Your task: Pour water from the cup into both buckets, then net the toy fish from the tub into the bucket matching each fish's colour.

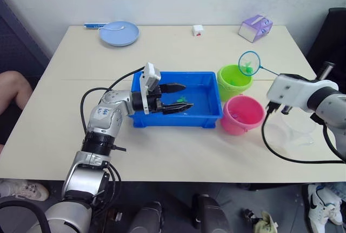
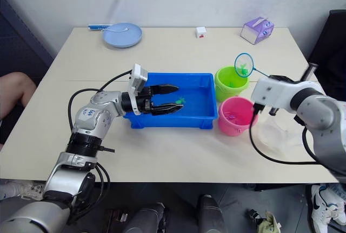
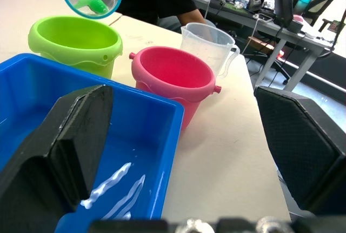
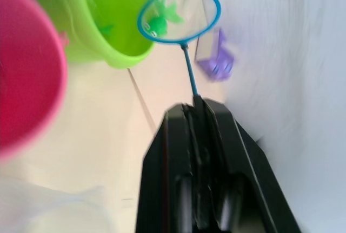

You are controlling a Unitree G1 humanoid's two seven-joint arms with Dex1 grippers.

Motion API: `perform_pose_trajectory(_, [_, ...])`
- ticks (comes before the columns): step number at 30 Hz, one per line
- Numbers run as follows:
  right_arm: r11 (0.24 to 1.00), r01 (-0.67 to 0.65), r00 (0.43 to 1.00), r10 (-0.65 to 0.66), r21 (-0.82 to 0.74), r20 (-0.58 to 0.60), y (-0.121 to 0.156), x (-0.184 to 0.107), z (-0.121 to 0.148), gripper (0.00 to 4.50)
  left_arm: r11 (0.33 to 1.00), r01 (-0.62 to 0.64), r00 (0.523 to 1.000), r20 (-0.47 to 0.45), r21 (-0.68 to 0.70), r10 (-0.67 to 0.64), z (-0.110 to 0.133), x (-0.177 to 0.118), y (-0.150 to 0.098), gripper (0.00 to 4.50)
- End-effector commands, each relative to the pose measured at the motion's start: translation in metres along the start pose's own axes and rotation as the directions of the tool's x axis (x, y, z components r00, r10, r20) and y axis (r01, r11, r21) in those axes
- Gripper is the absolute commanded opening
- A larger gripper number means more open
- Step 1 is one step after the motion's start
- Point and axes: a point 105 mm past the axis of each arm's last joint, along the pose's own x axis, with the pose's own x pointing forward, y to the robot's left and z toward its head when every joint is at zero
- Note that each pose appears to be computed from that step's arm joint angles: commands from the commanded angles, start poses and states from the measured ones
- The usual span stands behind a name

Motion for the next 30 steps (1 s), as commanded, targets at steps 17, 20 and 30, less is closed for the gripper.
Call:
perform_pose_trajectory(17, [0.981, 0.088, 0.993, -0.073, -0.173, 0.088, -0.007, 0.009, -0.004, 0.76, 0.996, -0.064, 0.998, 0.010, 0.066, 0.063, 0.013, -0.015, 0.006, 4.50])
perform_pose_trajectory(20, [0.963, 0.192, 0.981, -0.185, -0.187, 0.053, -0.032, 0.007, -0.010, 0.76, 0.995, -0.072, 0.997, 0.013, 0.070, 0.071, 0.014, -0.017, 0.008, 4.50])
perform_pose_trajectory(30, [0.980, 0.086, 0.993, -0.070, -0.181, 0.094, -0.005, 0.012, -0.001, 0.76, 0.994, -0.082, 0.997, 0.012, 0.079, 0.081, 0.015, -0.019, 0.011, 4.50])
